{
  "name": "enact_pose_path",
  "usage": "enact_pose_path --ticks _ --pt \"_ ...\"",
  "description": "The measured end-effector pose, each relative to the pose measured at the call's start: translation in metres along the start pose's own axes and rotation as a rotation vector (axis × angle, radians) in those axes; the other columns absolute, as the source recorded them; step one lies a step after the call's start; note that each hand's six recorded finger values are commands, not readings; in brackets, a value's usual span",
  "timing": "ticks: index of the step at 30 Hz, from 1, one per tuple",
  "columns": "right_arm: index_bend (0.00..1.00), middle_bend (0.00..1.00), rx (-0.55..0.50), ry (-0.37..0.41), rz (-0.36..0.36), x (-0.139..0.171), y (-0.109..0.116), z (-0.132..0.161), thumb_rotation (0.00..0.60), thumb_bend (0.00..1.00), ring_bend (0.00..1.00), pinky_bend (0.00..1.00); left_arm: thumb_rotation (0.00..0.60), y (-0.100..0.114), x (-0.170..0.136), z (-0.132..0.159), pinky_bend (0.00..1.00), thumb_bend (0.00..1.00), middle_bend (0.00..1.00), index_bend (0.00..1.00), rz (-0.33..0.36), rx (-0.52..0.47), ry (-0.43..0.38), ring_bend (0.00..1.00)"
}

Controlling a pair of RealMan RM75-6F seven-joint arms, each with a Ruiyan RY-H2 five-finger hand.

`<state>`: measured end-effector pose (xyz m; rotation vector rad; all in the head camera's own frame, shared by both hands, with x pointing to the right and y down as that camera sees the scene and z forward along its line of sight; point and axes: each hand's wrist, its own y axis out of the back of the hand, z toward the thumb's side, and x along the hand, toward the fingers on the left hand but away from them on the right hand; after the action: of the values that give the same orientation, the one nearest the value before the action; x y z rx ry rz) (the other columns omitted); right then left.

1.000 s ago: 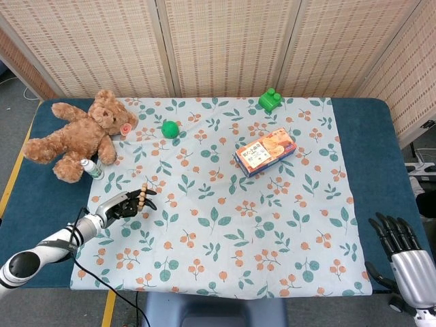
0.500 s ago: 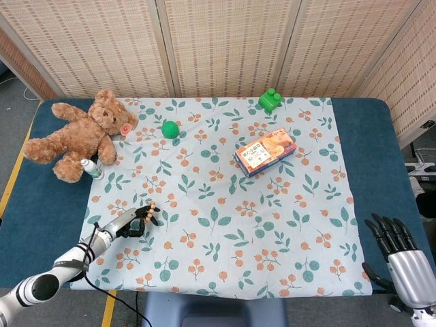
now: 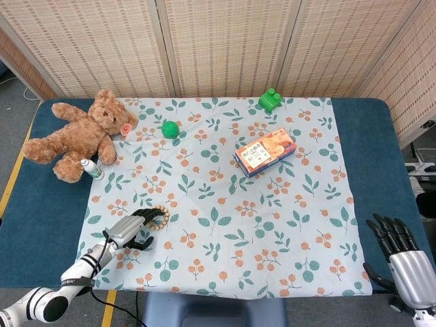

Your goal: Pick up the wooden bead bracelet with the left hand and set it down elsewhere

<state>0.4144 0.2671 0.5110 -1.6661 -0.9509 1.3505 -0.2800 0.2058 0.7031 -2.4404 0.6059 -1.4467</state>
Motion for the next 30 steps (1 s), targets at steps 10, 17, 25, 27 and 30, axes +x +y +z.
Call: enact_pose_path --ticks 10,17,25,27,30 --pt "0.00 0.00 0.007 0.002 -0.010 0.001 0.001 0.001 0.600 0.20 0.00 0.00 0.600 0.033 -0.028 0.019 0.20 0.54 0.04 0.01 0.268 0.186 -0.107 0.08" --pt "0.00 0.00 0.021 -0.017 -0.019 -0.003 -0.002 0.000 0.600 0.20 0.00 0.00 0.600 0.034 -0.102 0.009 0.24 0.52 0.00 0.00 0.513 0.323 -0.144 0.02" --pt "0.00 0.00 0.062 -0.034 0.005 -0.008 -0.012 0.003 0.600 0.20 0.00 0.00 0.600 0.008 -0.194 -0.032 0.16 0.51 0.00 0.00 0.713 0.417 -0.049 0.00" --pt "0.00 0.00 0.067 -0.036 0.012 -0.008 -0.015 0.004 0.600 0.20 0.00 0.00 0.600 0.002 -0.204 -0.040 0.15 0.51 0.00 0.00 0.703 0.440 -0.026 0.00" --pt "0.00 0.00 0.076 -0.041 0.021 -0.010 -0.018 0.004 0.600 0.20 0.00 0.00 0.600 -0.003 -0.208 -0.043 0.11 0.51 0.00 0.00 0.683 0.457 -0.004 0.00"
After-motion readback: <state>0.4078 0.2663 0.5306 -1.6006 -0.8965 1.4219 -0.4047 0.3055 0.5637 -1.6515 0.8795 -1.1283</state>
